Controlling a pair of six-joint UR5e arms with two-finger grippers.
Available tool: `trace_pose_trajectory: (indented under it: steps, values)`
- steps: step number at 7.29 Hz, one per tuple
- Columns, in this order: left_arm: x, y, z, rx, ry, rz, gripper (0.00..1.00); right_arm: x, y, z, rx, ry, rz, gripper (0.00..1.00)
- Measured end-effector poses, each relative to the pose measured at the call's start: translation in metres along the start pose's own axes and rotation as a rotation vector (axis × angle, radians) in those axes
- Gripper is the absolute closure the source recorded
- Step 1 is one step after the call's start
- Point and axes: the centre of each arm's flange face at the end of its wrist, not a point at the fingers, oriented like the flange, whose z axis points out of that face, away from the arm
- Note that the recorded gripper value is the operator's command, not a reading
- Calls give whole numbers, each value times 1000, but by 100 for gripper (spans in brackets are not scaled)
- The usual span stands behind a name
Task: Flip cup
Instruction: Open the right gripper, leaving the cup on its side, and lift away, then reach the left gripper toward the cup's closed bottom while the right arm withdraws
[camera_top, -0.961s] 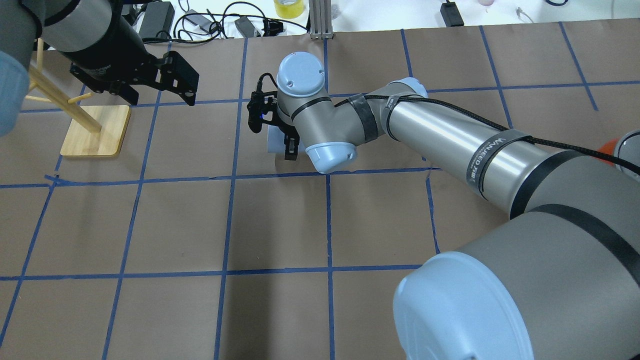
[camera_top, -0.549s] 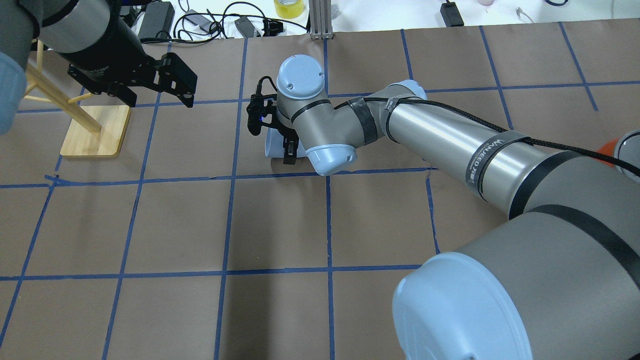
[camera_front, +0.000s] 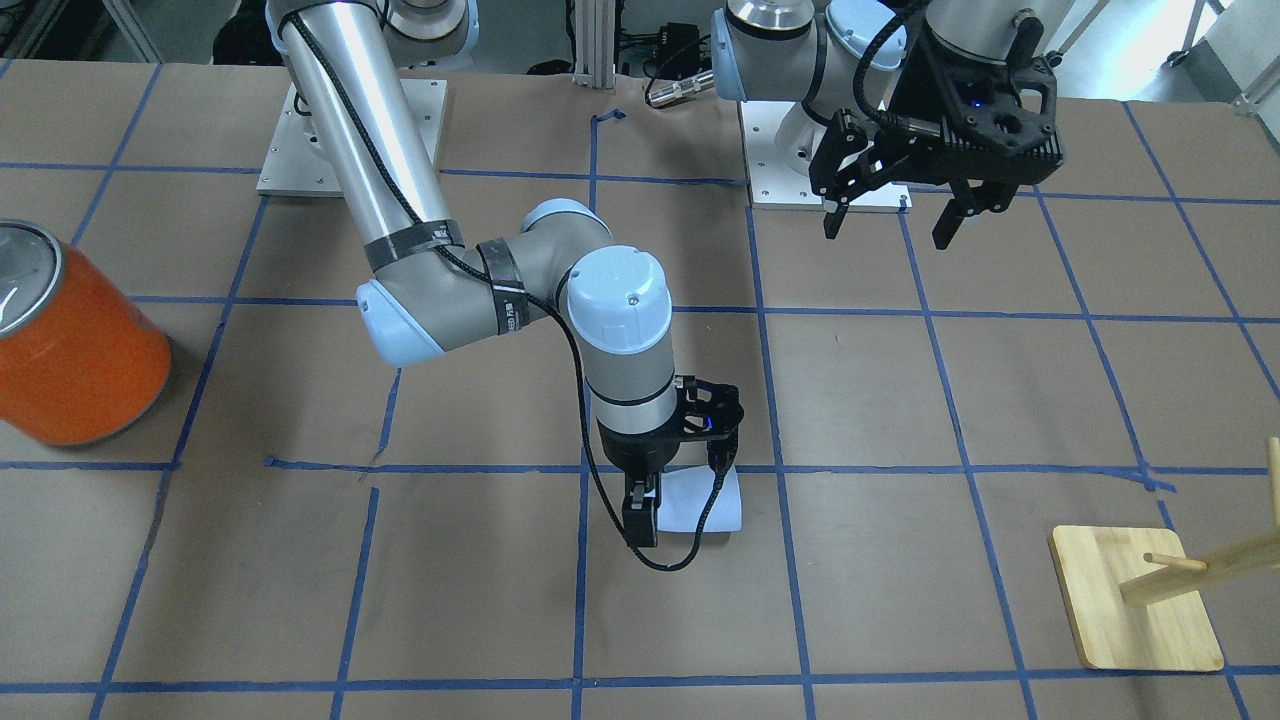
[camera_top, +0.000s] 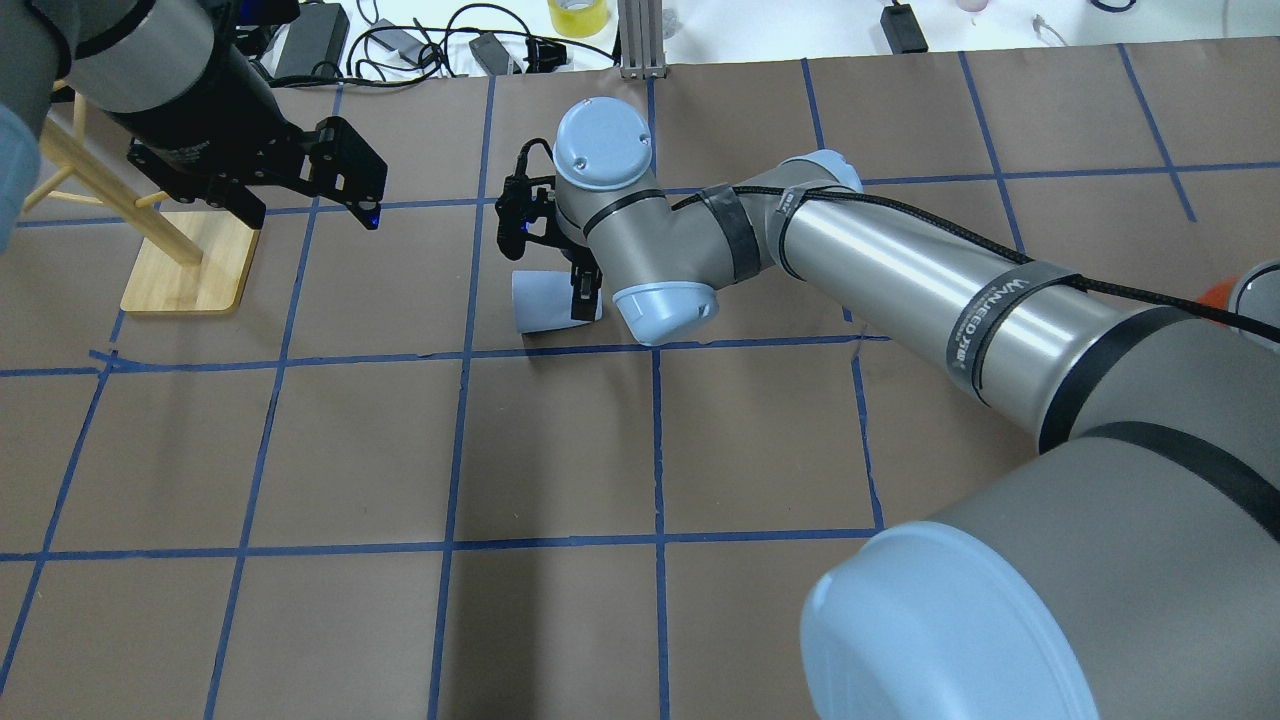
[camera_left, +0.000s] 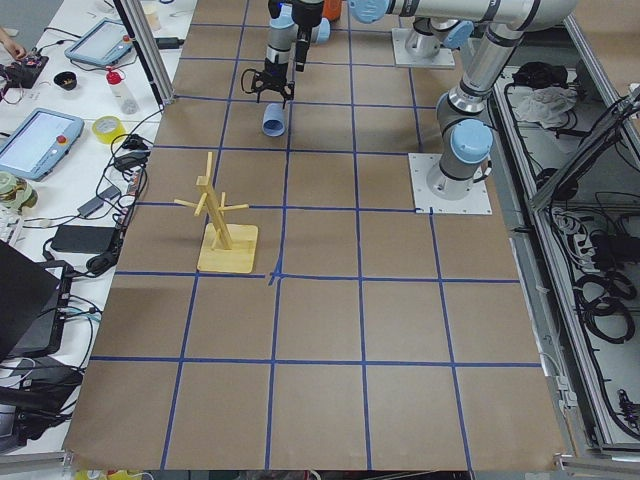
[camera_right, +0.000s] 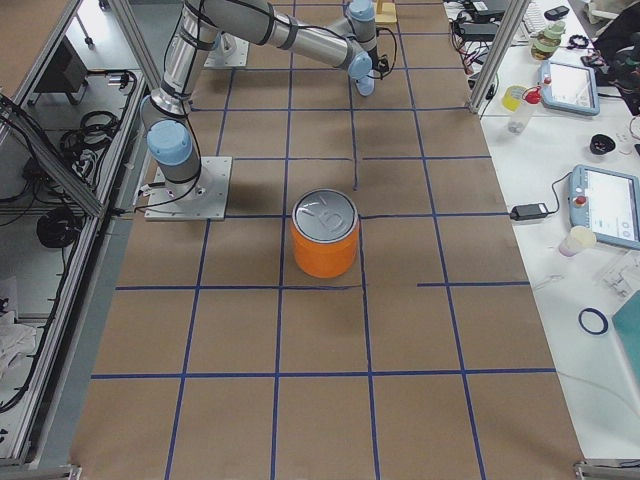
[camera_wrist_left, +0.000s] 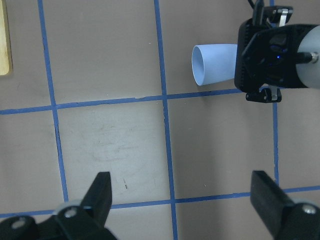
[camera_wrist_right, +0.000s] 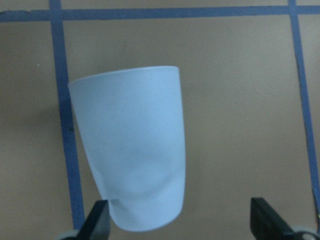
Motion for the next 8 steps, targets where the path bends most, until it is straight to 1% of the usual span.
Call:
trace_pose_trajectory:
  steps: [1, 2, 3, 4, 5, 6, 7, 8]
  values:
    - [-4, -2, 2, -15, 2, -8, 0, 9, 15, -18, -49, 32, 150, 0]
    - [-12, -10, 10, -30, 6, -15, 0, 21, 43, -37, -106, 35, 364, 0]
    - [-24, -21, 27, -54, 14, 9, 0, 35, 82, -67, -160, 25, 619, 0]
    - [-35, -36, 52, -80, 32, 56, 0, 43, 122, -99, -216, 14, 853, 0]
    - [-39, -52, 81, -94, 90, 81, 0, 50, 158, -125, -266, 4, 1042, 0]
    - [-37, -71, 117, -94, 190, 86, 0, 57, 194, -150, -308, -3, 1199, 0]
    - [-34, -89, 159, -82, 287, 81, 0, 58, 222, -175, -342, -16, 1293, 0]
    - [-32, -103, 197, -71, 385, 65, 0, 54, 238, -198, -368, -29, 1340, 0]
